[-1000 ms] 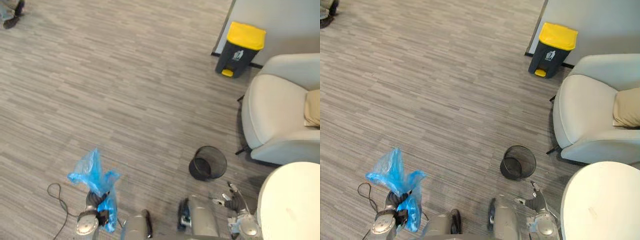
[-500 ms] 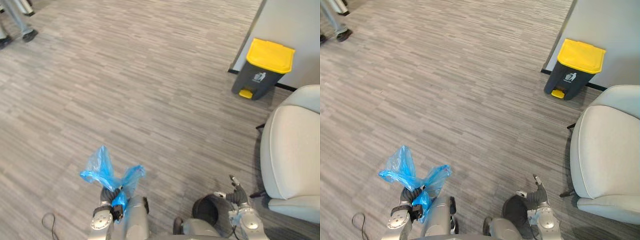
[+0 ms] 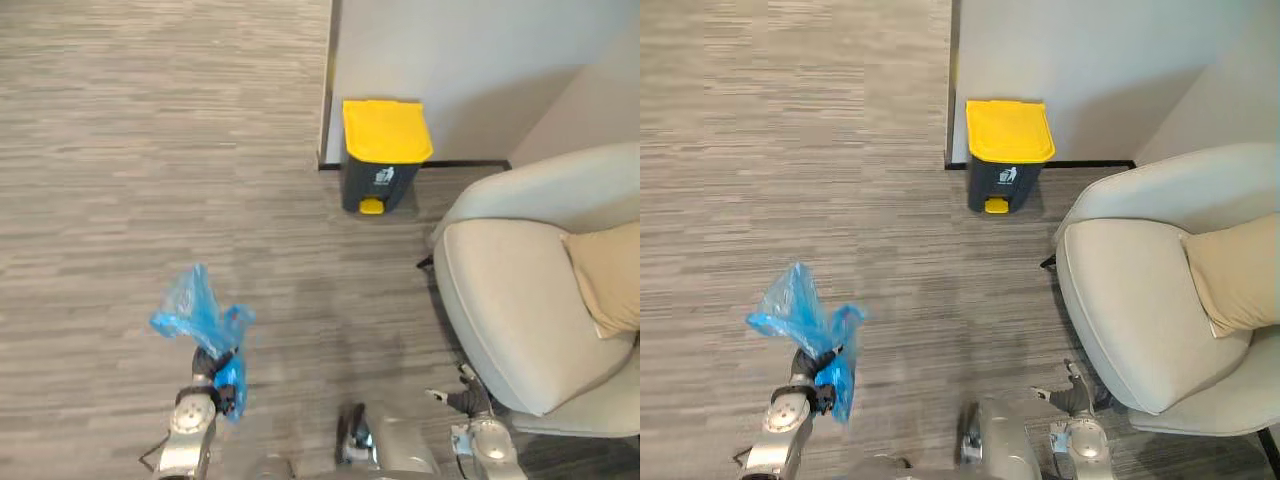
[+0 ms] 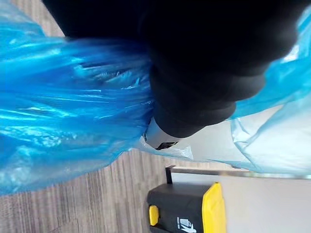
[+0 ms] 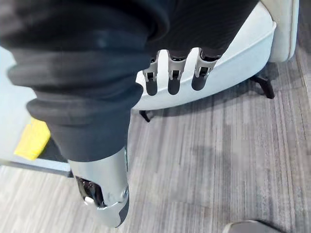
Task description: Gather rubbish on tea table into small bin, then transfer packed bag to large trash can.
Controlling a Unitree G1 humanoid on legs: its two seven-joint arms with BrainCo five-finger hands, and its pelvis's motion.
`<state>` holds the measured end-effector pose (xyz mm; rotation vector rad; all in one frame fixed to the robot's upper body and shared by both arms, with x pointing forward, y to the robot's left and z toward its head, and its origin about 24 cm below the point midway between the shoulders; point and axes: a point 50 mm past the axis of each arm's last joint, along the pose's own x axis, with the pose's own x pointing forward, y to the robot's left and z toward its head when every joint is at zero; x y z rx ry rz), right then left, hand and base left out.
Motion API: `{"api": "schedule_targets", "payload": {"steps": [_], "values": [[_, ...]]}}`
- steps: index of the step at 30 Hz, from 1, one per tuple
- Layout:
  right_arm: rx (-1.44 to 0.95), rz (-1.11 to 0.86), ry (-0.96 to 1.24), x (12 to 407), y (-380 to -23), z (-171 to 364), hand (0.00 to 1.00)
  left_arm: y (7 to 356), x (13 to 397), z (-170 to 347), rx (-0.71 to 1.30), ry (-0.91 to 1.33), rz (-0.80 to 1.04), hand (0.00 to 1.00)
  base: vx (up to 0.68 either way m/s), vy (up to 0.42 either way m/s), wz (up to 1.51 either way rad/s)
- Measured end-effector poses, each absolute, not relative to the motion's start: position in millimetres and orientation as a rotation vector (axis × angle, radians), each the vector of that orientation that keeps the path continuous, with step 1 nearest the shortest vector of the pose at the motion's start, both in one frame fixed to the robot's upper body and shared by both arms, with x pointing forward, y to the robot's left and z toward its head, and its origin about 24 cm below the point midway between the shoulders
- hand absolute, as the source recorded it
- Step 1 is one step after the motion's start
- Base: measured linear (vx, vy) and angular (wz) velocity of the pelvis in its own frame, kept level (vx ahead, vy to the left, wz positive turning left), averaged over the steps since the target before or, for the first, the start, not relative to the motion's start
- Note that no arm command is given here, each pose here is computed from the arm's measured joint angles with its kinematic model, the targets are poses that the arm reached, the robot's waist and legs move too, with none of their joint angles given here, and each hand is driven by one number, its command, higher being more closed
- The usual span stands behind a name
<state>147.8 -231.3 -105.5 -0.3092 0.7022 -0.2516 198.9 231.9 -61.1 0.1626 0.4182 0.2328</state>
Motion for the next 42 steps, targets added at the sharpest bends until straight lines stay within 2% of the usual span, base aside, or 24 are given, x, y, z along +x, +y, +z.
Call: {"api": "schedule_targets", "payload": {"steps": [4, 9, 13, 18, 23, 27, 30, 38, 42], "values": [[-0.307, -0.282, 0.765, 135, -236, -113, 0.0, 232, 190, -72, 0.147, 0.475, 0.256, 1.0, 0.8, -0.135, 0.05], [-0.292, -0.251, 0.605, 172, -222, -91, 0.0, 211, 187, -78, 0.069, 0.488, 0.246, 1.0, 0.68, -0.078, -0.45], [-0.294, -0.268, 0.55, 183, -227, -80, 0.0, 207, 181, -77, 0.055, 0.477, 0.244, 1.0, 0.55, 0.101, -0.77], [-0.272, -0.324, 0.625, 166, -231, -92, 0.0, 210, 171, -83, 0.063, 0.518, 0.253, 1.0, 0.61, 0.266, -0.56], [-0.248, -0.309, 0.641, 162, -221, -97, 0.0, 205, 177, -81, 0.071, 0.506, 0.22, 1.0, 0.57, 0.177, -0.29], [-0.245, -0.306, 0.618, 170, -220, -93, 0.0, 214, 185, -74, 0.096, 0.474, 0.23, 1.0, 0.41, -0.032, 0.09], [-0.253, -0.312, 0.654, 162, -224, -99, 0.0, 227, 178, -79, 0.106, 0.51, 0.275, 1.0, 0.49, -0.102, 0.13], [-0.225, -0.371, 0.673, 158, -237, -101, 0.0, 203, 173, -90, 0.02, 0.55, 0.261, 1.0, 0.42, -0.076, 0.01], [-0.194, -0.439, 0.675, 154, -247, -100, 0.0, 202, 175, -90, 0.018, 0.547, 0.259, 1.0, 0.21, 0.136, -0.3]]}}
